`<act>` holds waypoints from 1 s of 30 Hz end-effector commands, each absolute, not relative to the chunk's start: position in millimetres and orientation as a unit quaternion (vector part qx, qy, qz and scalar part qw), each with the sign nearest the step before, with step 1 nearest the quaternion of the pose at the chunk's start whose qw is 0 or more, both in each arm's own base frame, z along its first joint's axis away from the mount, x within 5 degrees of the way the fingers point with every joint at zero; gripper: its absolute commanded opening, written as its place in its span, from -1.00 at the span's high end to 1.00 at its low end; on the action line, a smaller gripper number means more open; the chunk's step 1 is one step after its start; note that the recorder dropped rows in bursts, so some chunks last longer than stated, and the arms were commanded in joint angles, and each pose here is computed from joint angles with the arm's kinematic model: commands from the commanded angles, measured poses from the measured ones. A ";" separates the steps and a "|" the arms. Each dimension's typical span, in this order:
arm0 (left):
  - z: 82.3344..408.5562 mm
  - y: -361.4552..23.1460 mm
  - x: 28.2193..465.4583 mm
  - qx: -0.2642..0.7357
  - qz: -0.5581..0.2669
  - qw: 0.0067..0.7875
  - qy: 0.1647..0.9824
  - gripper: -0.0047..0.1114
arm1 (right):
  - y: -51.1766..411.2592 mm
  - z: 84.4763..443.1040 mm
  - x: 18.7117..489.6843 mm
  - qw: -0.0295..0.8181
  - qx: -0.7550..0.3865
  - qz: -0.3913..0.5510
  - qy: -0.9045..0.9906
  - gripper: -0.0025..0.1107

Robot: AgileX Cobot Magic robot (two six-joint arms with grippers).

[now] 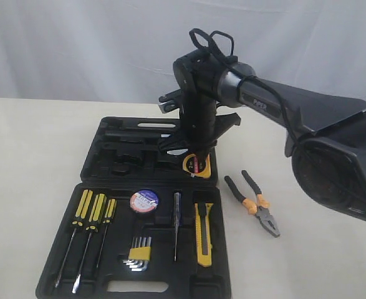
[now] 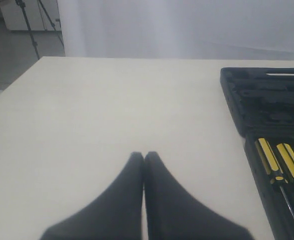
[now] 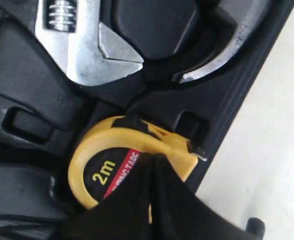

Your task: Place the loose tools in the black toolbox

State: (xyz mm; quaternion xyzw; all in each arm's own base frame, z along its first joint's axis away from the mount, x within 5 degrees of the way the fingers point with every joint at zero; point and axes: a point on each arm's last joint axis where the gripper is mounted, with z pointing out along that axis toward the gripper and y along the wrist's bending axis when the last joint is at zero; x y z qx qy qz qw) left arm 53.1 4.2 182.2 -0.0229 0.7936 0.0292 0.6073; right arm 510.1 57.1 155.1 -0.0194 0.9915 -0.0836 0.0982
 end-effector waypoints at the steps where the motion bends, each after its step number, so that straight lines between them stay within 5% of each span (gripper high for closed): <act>1: 182.3 3.7 53.4 -0.024 0.023 0.611 0.791 0.92 | 54.2 173.9 508.2 0.115 -0.027 -0.089 0.989 0.97; 7: 182.3 3.7 53.4 -0.024 0.023 0.611 0.791 0.92 | 53.8 171.8 513.2 0.137 -0.036 -0.094 0.985 0.97; 30: 182.3 3.7 53.4 -0.024 0.023 0.611 0.791 0.92 | 32.2 74.9 513.0 0.028 -0.045 -0.057 0.997 0.97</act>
